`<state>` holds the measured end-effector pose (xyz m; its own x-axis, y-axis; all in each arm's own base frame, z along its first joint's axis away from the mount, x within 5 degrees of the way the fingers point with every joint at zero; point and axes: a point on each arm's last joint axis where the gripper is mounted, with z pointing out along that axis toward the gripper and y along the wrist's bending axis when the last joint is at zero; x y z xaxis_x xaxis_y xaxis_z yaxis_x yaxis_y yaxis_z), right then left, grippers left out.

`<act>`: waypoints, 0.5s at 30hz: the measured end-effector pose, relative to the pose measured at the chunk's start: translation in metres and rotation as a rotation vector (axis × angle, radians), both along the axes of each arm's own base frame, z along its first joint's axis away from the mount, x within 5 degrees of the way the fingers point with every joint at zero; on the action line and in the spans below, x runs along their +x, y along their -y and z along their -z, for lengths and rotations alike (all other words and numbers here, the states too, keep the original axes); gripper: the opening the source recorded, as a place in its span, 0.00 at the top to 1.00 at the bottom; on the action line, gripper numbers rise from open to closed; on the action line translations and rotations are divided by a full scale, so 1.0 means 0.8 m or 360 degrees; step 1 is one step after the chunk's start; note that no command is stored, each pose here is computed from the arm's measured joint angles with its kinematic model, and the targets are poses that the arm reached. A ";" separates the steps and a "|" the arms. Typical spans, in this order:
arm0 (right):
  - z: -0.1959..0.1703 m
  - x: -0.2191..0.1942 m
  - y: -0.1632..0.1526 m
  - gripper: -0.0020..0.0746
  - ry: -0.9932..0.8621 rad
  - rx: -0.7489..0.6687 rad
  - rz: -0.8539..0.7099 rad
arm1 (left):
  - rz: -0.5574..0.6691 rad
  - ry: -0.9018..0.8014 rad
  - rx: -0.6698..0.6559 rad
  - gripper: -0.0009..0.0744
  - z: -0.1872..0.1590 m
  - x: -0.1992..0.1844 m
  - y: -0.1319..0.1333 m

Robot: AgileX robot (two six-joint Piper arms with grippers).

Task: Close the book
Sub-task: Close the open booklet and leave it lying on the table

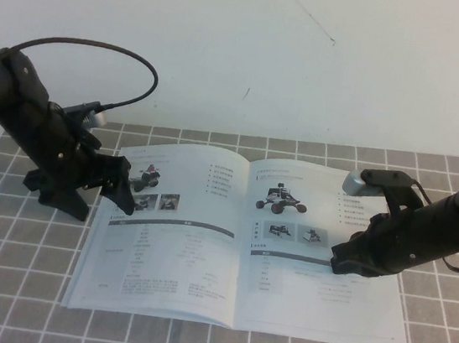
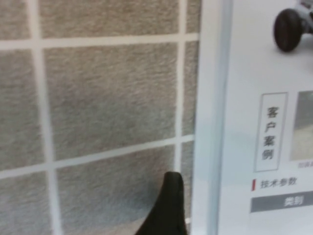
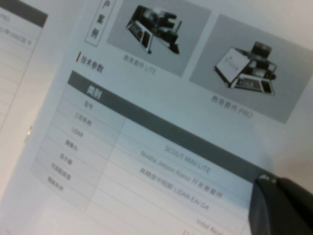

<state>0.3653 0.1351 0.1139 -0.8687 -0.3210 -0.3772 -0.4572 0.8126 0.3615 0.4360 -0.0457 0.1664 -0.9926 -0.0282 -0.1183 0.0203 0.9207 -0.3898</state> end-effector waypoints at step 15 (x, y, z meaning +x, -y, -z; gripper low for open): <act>0.000 0.000 0.000 0.98 0.0000 0.0000 0.0000 | 0.0097 0.0022 -0.0125 0.14 0.006 0.003 0.031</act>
<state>0.3653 0.1351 0.1139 -0.8687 -0.3210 -0.3772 -0.4572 0.8126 0.3615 0.4386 -0.0705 0.1619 -0.9910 0.0224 -0.1317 0.0811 0.8842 -0.4601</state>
